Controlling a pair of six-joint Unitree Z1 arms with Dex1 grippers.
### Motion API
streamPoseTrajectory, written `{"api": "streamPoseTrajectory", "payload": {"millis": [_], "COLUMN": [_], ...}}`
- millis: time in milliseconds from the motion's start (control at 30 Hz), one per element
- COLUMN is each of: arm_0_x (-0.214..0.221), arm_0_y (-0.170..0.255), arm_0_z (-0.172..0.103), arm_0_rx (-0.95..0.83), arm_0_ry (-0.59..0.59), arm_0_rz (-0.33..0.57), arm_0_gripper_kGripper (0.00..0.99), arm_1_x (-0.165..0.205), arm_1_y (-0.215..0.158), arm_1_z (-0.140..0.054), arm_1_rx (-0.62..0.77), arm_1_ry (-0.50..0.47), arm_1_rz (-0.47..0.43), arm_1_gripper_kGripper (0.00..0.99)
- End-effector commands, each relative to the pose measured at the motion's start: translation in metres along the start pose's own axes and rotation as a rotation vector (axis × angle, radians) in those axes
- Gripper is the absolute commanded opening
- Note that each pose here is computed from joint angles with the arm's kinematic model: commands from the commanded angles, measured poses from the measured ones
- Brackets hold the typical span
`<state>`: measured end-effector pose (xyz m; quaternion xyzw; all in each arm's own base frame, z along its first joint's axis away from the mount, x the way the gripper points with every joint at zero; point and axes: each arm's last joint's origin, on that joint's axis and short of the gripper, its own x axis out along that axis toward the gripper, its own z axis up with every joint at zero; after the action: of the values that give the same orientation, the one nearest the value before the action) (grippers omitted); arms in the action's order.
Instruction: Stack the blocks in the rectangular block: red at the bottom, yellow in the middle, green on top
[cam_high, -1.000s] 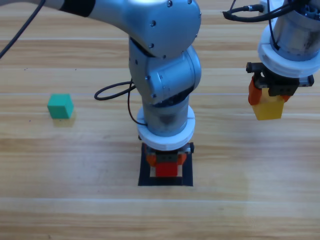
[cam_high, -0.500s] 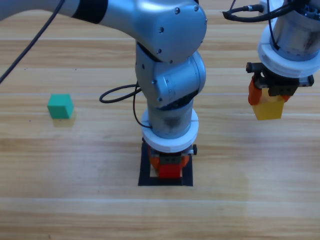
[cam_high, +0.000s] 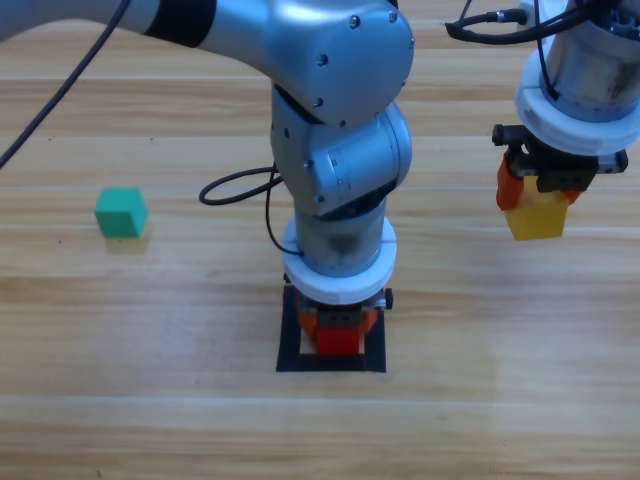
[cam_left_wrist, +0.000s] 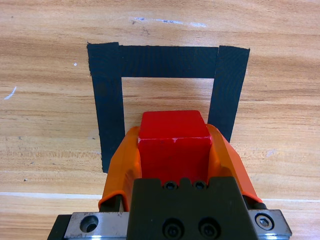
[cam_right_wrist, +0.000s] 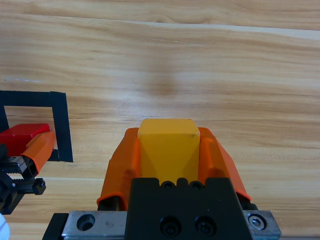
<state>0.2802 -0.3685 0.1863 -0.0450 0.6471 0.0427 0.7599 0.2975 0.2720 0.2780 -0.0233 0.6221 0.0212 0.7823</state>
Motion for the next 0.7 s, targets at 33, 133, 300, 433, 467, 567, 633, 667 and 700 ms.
{"api": "streamPoseTrajectory", "payload": {"millis": [33,133,300,433,467,567,633,667,700], "arm_0_x": [0.0298,0.0302,0.0306,0.031,0.031,0.0299,0.0291,0.0283,0.0279], "arm_0_y": [0.0039,0.0034,0.0029,0.0026,0.0027,0.0032,0.0036,0.0039,0.0043], "arm_0_z": [0.0073,0.0076,0.0078,0.0079,0.0078,0.0078,0.0077,0.0077,0.0076], "arm_0_rx": [0.0,0.006,0.01,0.003,0.003,0.001,-0.004,-0.005,-0.008], "arm_0_ry": [0.022,0.022,0.021,0.021,0.022,0.019,0.019,0.017,0.016], "arm_0_rz": [0.062,0.061,0.06,0.06,0.061,0.061,0.059,0.06,0.061], "arm_0_gripper_kGripper": [0.069,0.069,0.147,0.321,0.364,0.529,0.637,0.696,0.741], "arm_1_x": [0.0253,0.0253,0.0257,0.0263,0.0263,0.0263,0.0263,0.0263,0.027], "arm_1_y": [0.0137,0.0137,0.014,0.0142,0.0142,0.0142,0.0142,0.0142,0.0143], "arm_1_z": [-0.0029,-0.0029,-0.0026,-0.0026,-0.0026,-0.0026,-0.0026,-0.0026,-0.0025], "arm_1_rx": [-0.031,-0.031,-0.031,-0.031,-0.031,-0.031,-0.031,-0.031,-0.033], "arm_1_ry": [0.045,0.045,0.045,0.046,0.046,0.046,0.046,0.046,0.048], "arm_1_rz": [-0.012,-0.012,-0.012,-0.013,-0.013,-0.013,-0.013,-0.013,-0.014], "arm_1_gripper_kGripper": [0.014,0.014,0.014,0.014,0.014,0.015,0.015,0.015,0.015]}}
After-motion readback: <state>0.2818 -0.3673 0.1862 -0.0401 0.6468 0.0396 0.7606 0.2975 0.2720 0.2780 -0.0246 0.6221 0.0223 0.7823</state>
